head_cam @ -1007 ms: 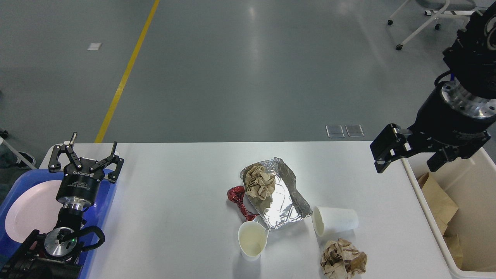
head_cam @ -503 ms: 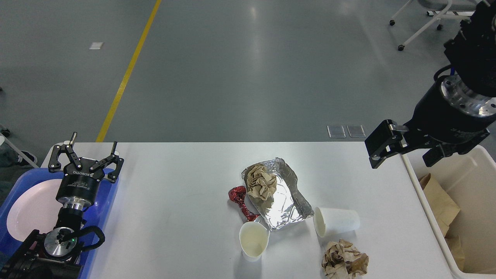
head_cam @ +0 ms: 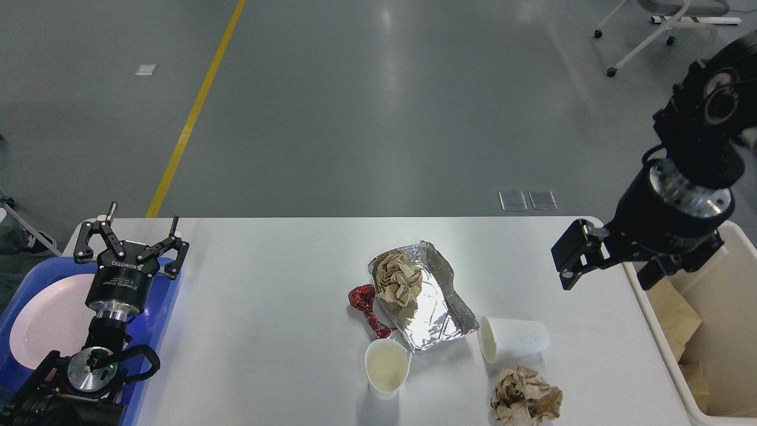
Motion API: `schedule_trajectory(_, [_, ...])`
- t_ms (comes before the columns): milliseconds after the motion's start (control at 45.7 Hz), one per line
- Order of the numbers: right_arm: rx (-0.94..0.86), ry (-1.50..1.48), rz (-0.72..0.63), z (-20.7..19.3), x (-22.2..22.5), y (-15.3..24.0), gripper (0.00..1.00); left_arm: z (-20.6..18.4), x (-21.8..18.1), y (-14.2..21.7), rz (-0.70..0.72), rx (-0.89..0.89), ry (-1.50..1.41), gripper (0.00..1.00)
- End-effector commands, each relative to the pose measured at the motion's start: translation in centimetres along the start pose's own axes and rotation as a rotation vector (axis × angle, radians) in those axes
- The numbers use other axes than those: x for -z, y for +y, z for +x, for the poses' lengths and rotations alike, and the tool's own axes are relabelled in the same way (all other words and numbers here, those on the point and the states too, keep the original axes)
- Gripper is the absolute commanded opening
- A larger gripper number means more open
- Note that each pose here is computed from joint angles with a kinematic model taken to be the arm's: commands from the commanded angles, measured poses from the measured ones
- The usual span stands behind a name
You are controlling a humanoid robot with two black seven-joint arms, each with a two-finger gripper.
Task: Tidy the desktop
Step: 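Lower the right gripper onto the crumpled brown paper beside the cup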
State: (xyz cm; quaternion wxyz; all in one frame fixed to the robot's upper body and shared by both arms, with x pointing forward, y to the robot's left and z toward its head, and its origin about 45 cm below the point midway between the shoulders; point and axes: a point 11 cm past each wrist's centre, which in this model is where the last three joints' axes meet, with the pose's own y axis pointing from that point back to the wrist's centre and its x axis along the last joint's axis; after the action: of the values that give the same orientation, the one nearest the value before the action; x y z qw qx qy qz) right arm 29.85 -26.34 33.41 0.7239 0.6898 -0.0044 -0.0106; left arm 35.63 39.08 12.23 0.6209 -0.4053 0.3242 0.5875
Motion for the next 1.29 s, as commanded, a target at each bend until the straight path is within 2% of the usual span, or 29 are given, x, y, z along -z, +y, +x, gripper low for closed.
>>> schedule_trajectory(0, [-0.032, -0.068, -0.018, -0.3, -1.1, -5.5, 1.0, 0.0, 0.0, 0.0, 0.0, 0.0, 0.0, 0.96])
schedule_trajectory(109, [0.001, -0.102, -0.024, -1.8, -1.6, -9.9, 1.0, 0.0, 0.0, 0.0, 0.0, 0.0, 0.0, 0.96])
schedule_trajectory(241, [0.077, -0.039, 0.025, -4.3, 0.6, -14.3, 1.0, 0.0, 0.0, 0.0, 0.0, 0.0, 0.0, 0.96])
schedule_trajectory(525, [-0.04, -0.062, 0.031, -5.1, 1.0, -22.1, 1.0, 0.0, 0.0, 0.0, 0.0, 0.0, 0.0, 0.96])
schedule_trajectory(657, [-0.031, -0.039, 0.023, -6.4, 1.4, -24.4, 1.0, 0.0, 0.0, 0.0, 0.0, 0.0, 0.0, 0.96])
schedule_trajectory(1182, [-0.095, -0.123, 0.042, -6.9, 2.2, -28.8, 1.0, 0.0, 0.0, 0.0, 0.0, 0.0, 0.0, 0.96])
schedule_trajectory(1204, [-0.095, -0.126, 0.045, -7.0, 2.3, -29.0, 0.99, 0.0, 0.0, 0.0, 0.001, 0.0, 0.0, 0.96])
schedule_trajectory(1247, [-0.098, -0.131, 0.051, -7.2, 2.6, -29.1, 0.89, 0.0, 0.0, 0.0, 0.0, 0.0, 0.0, 0.96])
schedule_trajectory(1269, [-0.101, -0.142, 0.05, -7.2, 2.5, -29.2, 0.78, 0.0, 0.0, 0.0, 0.0, 0.0, 0.0, 0.96])
